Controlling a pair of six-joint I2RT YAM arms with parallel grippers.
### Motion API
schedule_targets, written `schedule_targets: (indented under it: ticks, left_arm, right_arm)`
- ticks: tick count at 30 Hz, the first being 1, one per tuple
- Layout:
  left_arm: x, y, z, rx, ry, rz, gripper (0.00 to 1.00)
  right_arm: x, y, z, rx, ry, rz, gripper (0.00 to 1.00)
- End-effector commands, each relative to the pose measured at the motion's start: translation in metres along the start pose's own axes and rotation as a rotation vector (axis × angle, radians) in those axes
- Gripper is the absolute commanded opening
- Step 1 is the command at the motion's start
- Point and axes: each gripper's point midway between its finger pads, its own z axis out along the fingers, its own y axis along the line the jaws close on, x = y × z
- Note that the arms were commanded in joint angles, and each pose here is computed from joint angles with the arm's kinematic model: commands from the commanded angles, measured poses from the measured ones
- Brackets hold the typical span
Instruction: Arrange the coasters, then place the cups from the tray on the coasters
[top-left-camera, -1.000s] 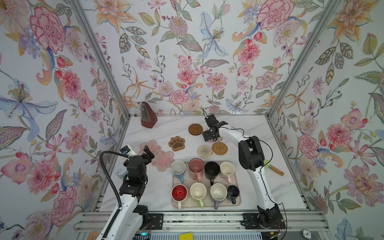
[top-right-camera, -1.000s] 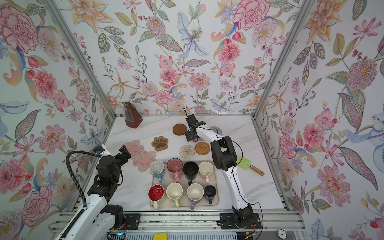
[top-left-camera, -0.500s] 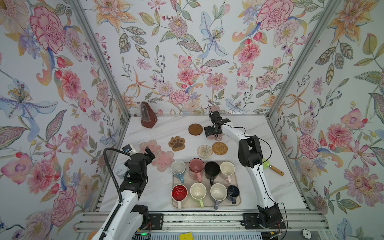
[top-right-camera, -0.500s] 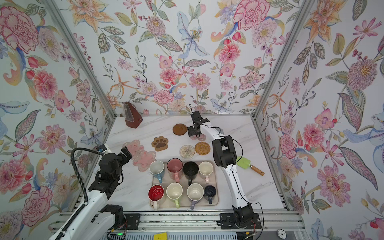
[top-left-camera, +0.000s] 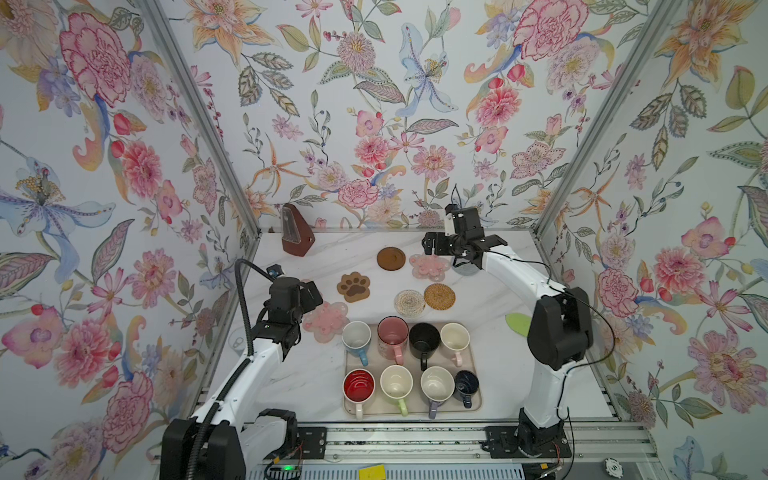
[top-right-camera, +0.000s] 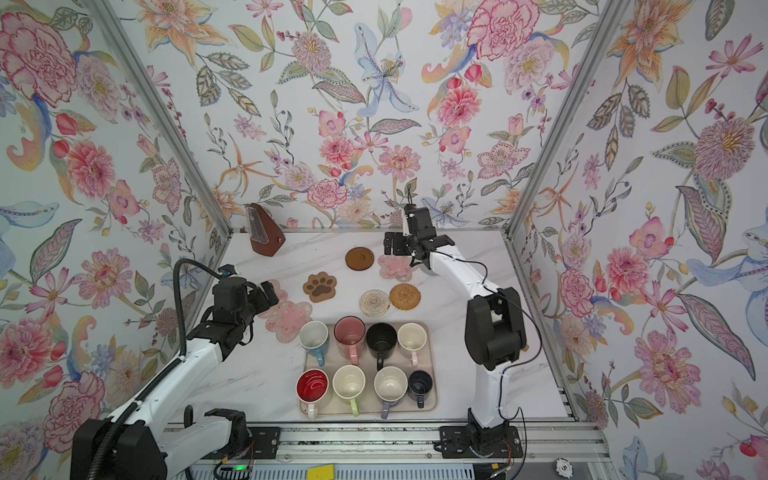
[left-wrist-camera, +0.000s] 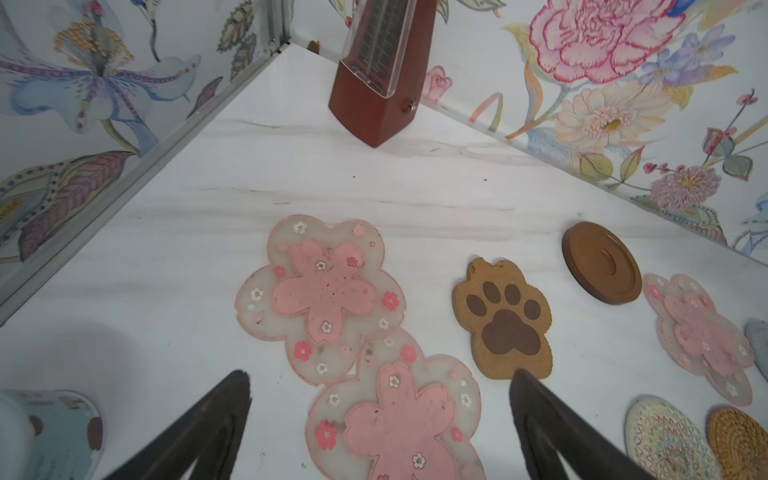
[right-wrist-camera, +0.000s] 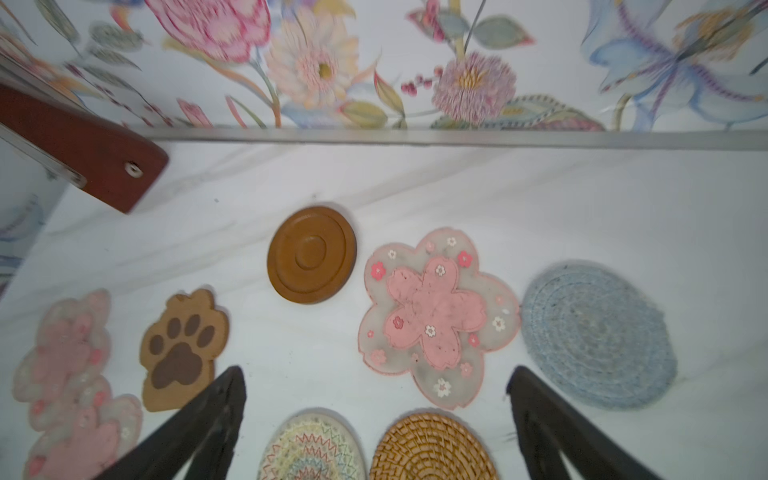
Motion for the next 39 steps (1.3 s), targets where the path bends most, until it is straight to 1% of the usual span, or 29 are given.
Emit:
schedule_targets:
  ticks: [1, 3, 7, 10, 12, 15, 18, 23, 29, 34, 39]
  left_arm:
    - [0.005, -0.031, 0.010, 0.064, 0.086, 0.079, 0.99]
    - [0.008, -0.046, 0.020, 0.067, 0.127, 0.122, 0.99]
    - [0.023, -0.067, 0.043, 0.022, 0.228, 0.200, 0.99]
    - [0.042, -0.077, 0.062, -0.006, 0.315, 0.228, 0.99]
    - [0.052, -0.090, 0.069, 0.012, 0.349, 0.239, 0.99]
    - [0.063, -0.104, 0.074, 0.020, 0.377, 0.266, 0.99]
    - [0.075, -0.109, 0.078, 0.005, 0.406, 0.286, 0.98]
    - [0.091, -0.112, 0.081, 0.013, 0.436, 0.263, 0.98]
    - [0.099, -0.117, 0.086, 0.022, 0.458, 0.267, 0.98]
    - [0.106, -0.114, 0.092, -0.004, 0.475, 0.276, 0.98]
    - [0.112, -0.116, 0.100, -0.008, 0.490, 0.276, 0.95]
  right_arm:
    - [0.006, -0.024, -0.027, -0.009, -0.095, 0.113, 0.99]
    - [0.026, -0.041, -0.041, 0.028, -0.079, 0.138, 0.99]
    - [0.059, -0.072, -0.060, 0.092, -0.052, 0.188, 0.99]
    - [0.071, -0.087, -0.069, 0.117, -0.048, 0.226, 0.99]
    - [0.075, -0.093, -0.073, 0.128, -0.047, 0.235, 0.99]
    - [0.078, -0.100, -0.075, 0.140, -0.045, 0.244, 0.99]
    - [0.080, -0.103, -0.074, 0.140, -0.039, 0.253, 0.99]
    - [0.082, -0.107, -0.075, 0.144, -0.037, 0.261, 0.99]
    - [0.084, -0.109, -0.074, 0.144, -0.033, 0.268, 0.99]
    - [0.087, -0.110, -0.076, 0.147, -0.033, 0.273, 0.99]
    - [0.085, -0.113, -0.080, 0.152, -0.042, 0.275, 0.99]
